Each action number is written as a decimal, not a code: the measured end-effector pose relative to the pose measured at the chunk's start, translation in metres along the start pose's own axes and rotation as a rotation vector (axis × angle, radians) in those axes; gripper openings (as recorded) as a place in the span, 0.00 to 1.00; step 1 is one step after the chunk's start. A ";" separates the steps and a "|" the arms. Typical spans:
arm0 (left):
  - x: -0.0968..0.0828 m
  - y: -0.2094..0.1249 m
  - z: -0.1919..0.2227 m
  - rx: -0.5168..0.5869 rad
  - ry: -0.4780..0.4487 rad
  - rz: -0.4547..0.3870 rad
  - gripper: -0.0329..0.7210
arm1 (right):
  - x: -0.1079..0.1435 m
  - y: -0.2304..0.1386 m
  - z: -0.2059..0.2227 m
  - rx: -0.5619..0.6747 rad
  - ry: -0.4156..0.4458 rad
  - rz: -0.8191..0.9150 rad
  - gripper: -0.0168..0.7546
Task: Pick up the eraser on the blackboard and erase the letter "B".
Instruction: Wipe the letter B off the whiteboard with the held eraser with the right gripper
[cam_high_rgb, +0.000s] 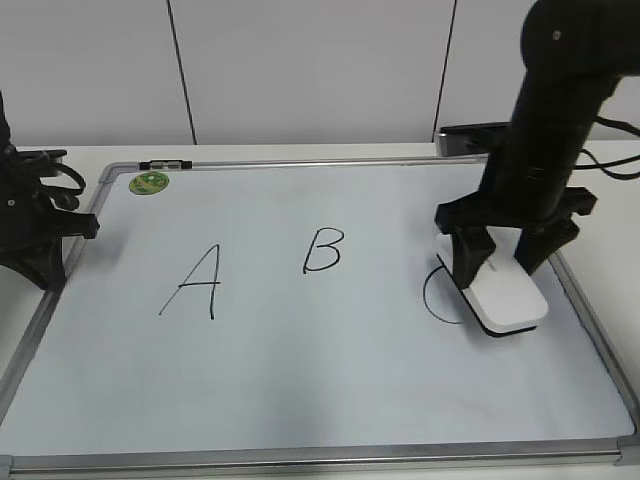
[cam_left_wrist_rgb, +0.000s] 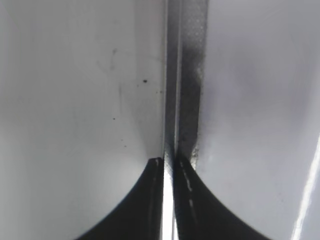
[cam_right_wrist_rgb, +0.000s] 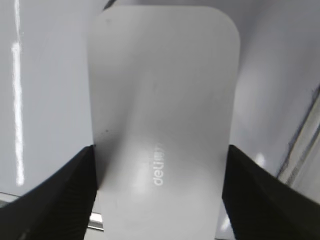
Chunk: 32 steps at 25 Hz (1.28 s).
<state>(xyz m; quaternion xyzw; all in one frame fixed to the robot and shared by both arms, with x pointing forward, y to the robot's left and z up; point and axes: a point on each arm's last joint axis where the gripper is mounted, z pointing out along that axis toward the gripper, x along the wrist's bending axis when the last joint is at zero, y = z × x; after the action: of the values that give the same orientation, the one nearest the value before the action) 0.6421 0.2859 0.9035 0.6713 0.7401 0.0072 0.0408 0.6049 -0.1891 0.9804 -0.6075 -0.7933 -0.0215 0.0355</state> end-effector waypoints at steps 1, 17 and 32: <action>0.000 0.000 0.000 0.000 0.000 0.000 0.08 | 0.004 0.008 0.003 -0.003 0.000 -0.011 0.72; 0.000 0.000 0.000 0.001 -0.003 -0.002 0.08 | 0.045 0.070 0.032 -0.054 0.016 -0.103 0.72; 0.000 0.000 0.000 0.001 -0.003 -0.002 0.08 | 0.050 0.094 0.034 -0.110 0.048 -0.101 0.72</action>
<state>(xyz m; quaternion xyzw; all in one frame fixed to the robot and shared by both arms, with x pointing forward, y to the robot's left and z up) 0.6420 0.2857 0.9035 0.6705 0.7408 0.0059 0.0415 0.6813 -0.1137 0.9495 -0.5668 -0.8196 -0.0811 0.0200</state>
